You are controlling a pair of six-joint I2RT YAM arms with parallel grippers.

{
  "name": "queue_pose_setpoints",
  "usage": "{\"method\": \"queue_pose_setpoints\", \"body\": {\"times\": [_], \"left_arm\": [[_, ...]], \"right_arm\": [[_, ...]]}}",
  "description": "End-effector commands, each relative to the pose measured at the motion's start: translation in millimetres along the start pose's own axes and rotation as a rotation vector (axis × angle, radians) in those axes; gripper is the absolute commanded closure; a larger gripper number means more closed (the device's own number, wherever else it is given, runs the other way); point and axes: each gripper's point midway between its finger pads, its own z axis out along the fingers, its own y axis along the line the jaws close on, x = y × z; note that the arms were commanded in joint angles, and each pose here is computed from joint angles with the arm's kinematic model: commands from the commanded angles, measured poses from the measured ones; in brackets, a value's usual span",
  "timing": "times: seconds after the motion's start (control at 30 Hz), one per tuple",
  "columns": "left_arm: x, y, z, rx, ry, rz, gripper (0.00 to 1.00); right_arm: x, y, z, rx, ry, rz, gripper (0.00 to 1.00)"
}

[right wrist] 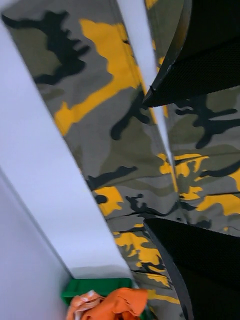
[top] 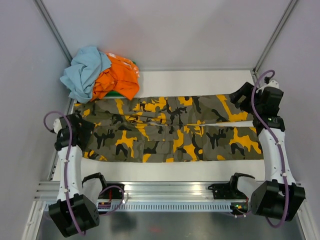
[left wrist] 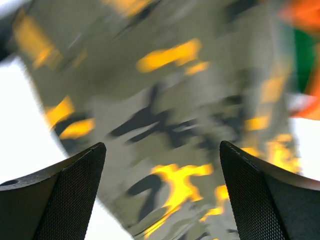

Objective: Fold and stack the trousers
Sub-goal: Flatten the trousers out, then fold the trousers

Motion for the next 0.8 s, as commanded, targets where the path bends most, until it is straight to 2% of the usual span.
{"method": "queue_pose_setpoints", "body": {"times": [0.0, 0.1, 0.17, 0.27, 0.43, 0.6, 0.77], "left_arm": [[50.4, 66.5, 8.3, -0.217, 0.1, -0.187, 0.0], [59.6, 92.1, 11.8, -0.296, 0.073, -0.252, 0.0], [60.5, 103.4, 11.5, -0.338, 0.049, -0.279, 0.0], [61.0, 123.3, 17.5, -0.413, 0.005, -0.298, 0.0], [64.9, 116.7, 35.1, -0.358, 0.041, -0.29, 0.02], [68.0, 105.4, 43.8, -0.275, 0.077, -0.238, 0.04], [84.8, 109.0, 54.4, -0.276, 0.132, -0.262, 0.05]], "right_arm": [[62.7, -0.9, -1.0, -0.04, 0.219, 0.147, 0.02], [76.9, -12.1, -7.2, 0.041, 0.285, 0.186, 0.02], [74.7, -31.6, -11.4, 0.162, 0.273, 0.172, 0.02], [72.6, -40.2, -15.7, 0.216, 0.261, 0.162, 0.02], [67.5, -38.1, -16.5, 0.237, 0.233, 0.239, 0.02], [51.0, -53.0, -28.2, 0.329, 0.091, 0.283, 0.02], [87.4, -78.3, -30.4, 0.444, 0.135, 0.359, 0.02]]}}
